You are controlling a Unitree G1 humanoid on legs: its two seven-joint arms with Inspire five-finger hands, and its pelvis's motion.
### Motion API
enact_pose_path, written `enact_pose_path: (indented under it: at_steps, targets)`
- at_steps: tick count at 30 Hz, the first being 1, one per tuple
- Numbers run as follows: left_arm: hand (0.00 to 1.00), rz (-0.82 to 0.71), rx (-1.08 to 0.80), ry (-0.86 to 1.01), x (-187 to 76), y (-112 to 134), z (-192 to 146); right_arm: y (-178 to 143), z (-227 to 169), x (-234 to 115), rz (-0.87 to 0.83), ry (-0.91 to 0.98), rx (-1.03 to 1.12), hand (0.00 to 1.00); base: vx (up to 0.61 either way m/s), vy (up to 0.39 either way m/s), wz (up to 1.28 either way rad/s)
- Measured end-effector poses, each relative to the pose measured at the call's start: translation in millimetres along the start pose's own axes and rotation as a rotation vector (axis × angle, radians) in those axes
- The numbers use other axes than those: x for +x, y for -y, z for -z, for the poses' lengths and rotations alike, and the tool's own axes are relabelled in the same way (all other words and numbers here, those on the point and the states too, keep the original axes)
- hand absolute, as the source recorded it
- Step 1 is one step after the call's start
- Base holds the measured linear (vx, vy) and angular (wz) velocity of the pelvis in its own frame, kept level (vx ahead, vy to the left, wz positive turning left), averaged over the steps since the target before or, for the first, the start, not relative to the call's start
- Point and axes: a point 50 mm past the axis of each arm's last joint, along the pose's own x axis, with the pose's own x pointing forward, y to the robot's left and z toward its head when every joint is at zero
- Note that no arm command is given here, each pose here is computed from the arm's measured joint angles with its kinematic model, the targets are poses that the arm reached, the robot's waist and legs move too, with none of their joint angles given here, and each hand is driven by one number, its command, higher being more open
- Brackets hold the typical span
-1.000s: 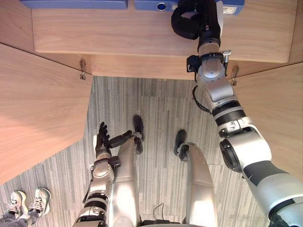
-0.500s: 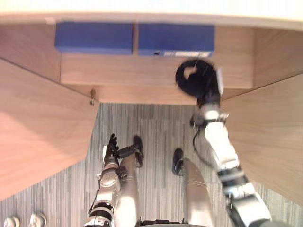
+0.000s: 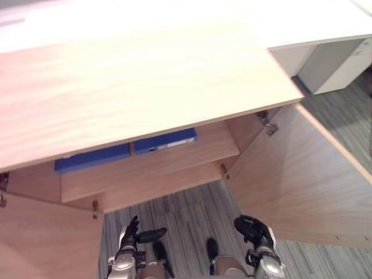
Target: Walk over to the cabinet, pick up the folder, carry it to the office cabinet, place the folder inside the office cabinet, then close the office cabinet door
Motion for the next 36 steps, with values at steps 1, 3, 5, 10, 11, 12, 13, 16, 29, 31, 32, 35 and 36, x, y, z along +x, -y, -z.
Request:
enact_pose_path:
  at_steps: [1, 3, 5, 10, 11, 12, 13, 16, 29, 31, 32, 35, 36]
  targets:
    - [1.00, 0.008, -0.001, -0.013, -0.8, 1.6, 3.2, 9.1, 4.0, -1.2, 0.039, -0.017, 0.032, 1.00, -0.03, 0.023, -0.37]
    - [1.00, 0.028, 0.016, -0.024, -2.3, 3.1, 7.3, 19.3, 5.9, -1.9, 0.085, -0.026, 0.071, 1.00, -0.04, 0.017, -0.41]
    - [1.00, 0.035, 0.024, -0.047, -4.5, 3.2, 13.8, 31.5, 3.6, -1.5, 0.150, -0.021, 0.142, 1.00, -0.07, 0.021, -0.47]
    - [1.00, 0.025, 0.028, -0.112, -14.6, -3.0, 37.3, 57.0, -36.5, 0.9, 0.259, 0.144, 0.266, 1.00, -0.05, 0.014, -0.54]
    - [1.00, 0.030, 0.034, -0.132, -17.9, -2.3, 44.2, 65.0, -55.4, 2.1, 0.278, 0.216, 0.269, 1.00, -0.03, 0.005, -0.57]
    - [1.00, 0.036, 0.031, -0.139, -18.9, -0.7, 46.4, 74.9, -74.3, 3.9, 0.300, 0.279, 0.265, 1.00, -0.02, 0.000, -0.52]
    - [1.00, 0.038, 0.034, -0.140, -18.8, -0.5, 46.6, 78.8, -84.2, 5.0, 0.306, 0.310, 0.262, 1.00, -0.01, 0.003, -0.44]
    - [1.00, 0.062, 0.049, -0.135, -19.5, 1.0, 47.7, 87.8, -133.3, 10.5, 0.305, 0.456, 0.237, 1.00, 0.01, -0.002, -0.42]
    - [1.00, 0.165, 0.153, -0.072, -16.5, 12.9, 36.4, 39.1, -238.7, 18.8, -0.015, 0.684, -0.141, 1.00, 0.07, -0.079, -0.35]
    - [1.00, 0.170, 0.153, -0.058, -14.8, 15.6, 32.0, 38.2, -235.4, 12.7, -0.028, 0.704, -0.152, 1.00, 0.02, -0.066, -0.05]
    - [1.00, 0.170, 0.156, -0.055, -14.5, 15.7, 31.3, 37.6, -232.3, 9.8, -0.034, 0.710, -0.152, 1.00, 0.00, -0.048, 0.03]
    - [1.00, 0.159, 0.160, -0.059, -14.1, 15.3, 31.3, 25.3, -205.7, -19.2, -0.093, 0.769, -0.090, 1.00, -0.01, -0.048, -0.05]
    - [1.00, 0.159, 0.158, -0.061, -14.2, 16.0, 31.6, 22.0, -198.5, -25.6, -0.108, 0.773, -0.077, 1.00, -0.02, -0.065, -0.12]
